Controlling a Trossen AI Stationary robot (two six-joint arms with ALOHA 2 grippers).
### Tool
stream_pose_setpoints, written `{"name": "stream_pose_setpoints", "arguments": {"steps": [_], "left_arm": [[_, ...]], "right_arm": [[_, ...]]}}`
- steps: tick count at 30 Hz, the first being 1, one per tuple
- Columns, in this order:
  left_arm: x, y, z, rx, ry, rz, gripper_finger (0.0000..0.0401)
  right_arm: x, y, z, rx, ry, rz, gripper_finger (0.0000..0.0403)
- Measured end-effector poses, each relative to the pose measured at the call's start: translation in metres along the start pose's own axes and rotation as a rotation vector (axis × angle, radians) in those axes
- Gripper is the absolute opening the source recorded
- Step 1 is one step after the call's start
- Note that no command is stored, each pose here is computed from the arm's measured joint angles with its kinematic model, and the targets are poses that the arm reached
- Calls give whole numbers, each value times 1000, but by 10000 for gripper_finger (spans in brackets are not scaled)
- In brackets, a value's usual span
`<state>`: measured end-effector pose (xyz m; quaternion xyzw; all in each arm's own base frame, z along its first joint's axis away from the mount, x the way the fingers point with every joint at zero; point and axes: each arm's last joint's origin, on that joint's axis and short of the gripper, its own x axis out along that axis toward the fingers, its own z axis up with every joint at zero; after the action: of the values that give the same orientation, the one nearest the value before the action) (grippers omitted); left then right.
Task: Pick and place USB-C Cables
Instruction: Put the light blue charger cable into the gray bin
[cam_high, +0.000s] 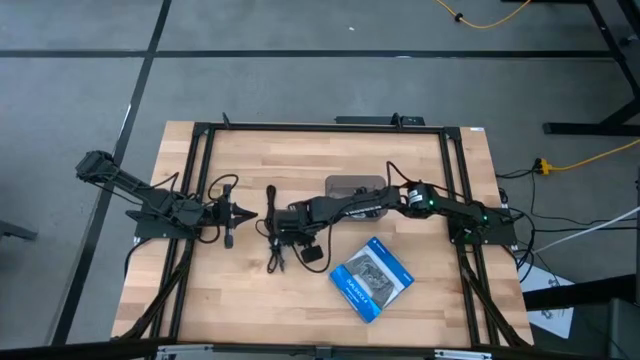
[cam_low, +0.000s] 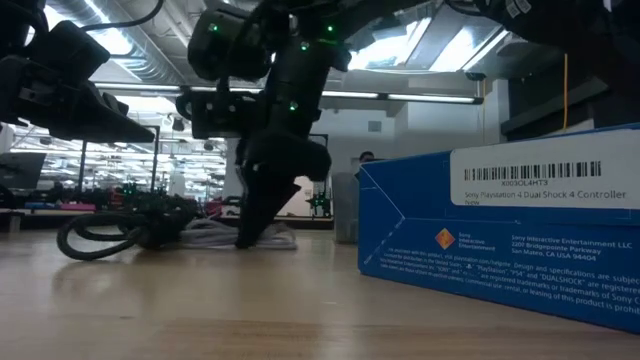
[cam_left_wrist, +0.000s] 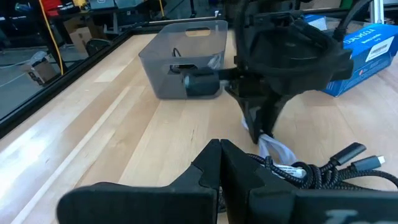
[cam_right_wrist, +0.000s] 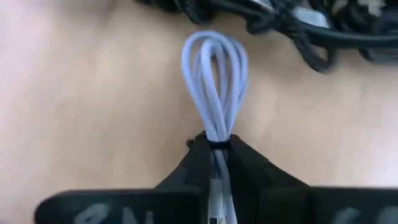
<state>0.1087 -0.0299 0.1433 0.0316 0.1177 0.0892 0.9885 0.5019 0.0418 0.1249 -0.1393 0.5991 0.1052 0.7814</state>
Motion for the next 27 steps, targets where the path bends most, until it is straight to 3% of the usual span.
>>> {"name": "stream_pose_setpoints", "arguments": {"steps": [5, 10, 18, 24, 27], "left_arm": [[0, 0, 0, 0, 0, -1, 0], [0, 0, 0, 2, 0, -1, 0], [0, 0, 0, 26, 1, -4, 0], [0, 0, 0, 27, 2, -5, 0], [0, 0, 0, 27, 2, -5, 0]], "right_arm": [[-29, -4, 5, 13, 125, -204, 33], [-88, -15, 6, 90, 148, -384, 33], [-154, -28, -32, 305, 190, -400, 33], [-176, -26, -56, 403, 183, -414, 33], [-168, -22, -75, 442, 237, -415, 33]]}}
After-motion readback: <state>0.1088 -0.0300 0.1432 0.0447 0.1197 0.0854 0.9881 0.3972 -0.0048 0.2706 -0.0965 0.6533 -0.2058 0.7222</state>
